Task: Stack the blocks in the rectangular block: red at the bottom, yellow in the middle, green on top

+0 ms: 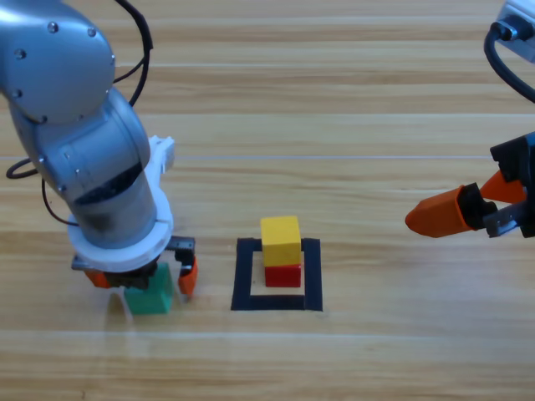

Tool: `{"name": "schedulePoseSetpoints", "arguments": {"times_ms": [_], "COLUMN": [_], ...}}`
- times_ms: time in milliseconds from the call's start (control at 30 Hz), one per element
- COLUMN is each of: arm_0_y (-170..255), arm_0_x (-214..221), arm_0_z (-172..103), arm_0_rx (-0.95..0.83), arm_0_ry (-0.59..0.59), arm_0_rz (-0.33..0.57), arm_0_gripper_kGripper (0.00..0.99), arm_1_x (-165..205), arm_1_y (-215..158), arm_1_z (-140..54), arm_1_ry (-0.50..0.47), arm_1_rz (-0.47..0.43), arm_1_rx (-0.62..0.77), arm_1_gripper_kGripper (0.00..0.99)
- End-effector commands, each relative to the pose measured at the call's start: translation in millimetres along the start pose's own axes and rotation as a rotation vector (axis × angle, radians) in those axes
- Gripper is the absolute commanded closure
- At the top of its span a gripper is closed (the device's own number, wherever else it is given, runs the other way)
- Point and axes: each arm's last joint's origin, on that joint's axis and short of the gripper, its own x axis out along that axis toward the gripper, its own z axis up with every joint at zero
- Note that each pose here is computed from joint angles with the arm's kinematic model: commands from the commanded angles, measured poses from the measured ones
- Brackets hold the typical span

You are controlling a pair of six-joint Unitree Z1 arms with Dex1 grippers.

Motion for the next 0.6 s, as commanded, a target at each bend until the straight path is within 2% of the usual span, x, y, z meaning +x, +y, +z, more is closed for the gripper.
{"name": "schedulePoseSetpoints", "arguments": {"times_ms": [33, 200, 367, 400, 467, 533, 567, 600], "arm_0_y": [-8.6, -6.6, -8.8, -8.6, -8.9, -8.1, -6.6, -6.3], "arm_0_x": [18.1, 18.3, 24.1, 24.3, 24.8, 21.4, 19.7, 18.0], "arm_0_z": [-6.1, -7.2, -7.0, -7.4, -7.4, -7.8, -7.2, -6.5], "arm_0_rx": [0.014, 0.016, 0.024, 0.026, 0.034, 0.046, 0.046, 0.051], "arm_0_ry": [0.037, 0.039, 0.051, 0.053, 0.055, 0.057, 0.057, 0.052], "arm_0_rz": [0.022, 0.027, 0.023, 0.023, 0.021, 0.016, 0.02, 0.016], "arm_0_gripper_kGripper": [0.06, 0.12, 0.261, 0.326, 0.554, 0.823, 0.904, 0.906], "arm_1_x": [16.9, 17.2, 17.4, 17.2, 16.7, 16.5, 16.5, 16.5], "arm_1_y": [-7.7, -7.6, -7.8, -7.6, -7.7, -7.5, -7.5, -7.5], "arm_1_z": [-0.4, 0.0, -0.4, 0.0, 0.0, 0.5, 0.5, 0.5], "arm_1_ry": [0.028, 0.027, 0.029, 0.027, 0.026, 0.025, 0.025, 0.025], "arm_1_rz": [-0.051, -0.052, -0.053, -0.052, -0.052, -0.051, -0.051, -0.051], "arm_1_rx": [0.024, 0.024, 0.023, 0.024, 0.025, 0.023, 0.023, 0.023], "arm_1_gripper_kGripper": [0.033, 0.033, 0.033, 0.033, 0.033, 0.033, 0.033, 0.033]}}
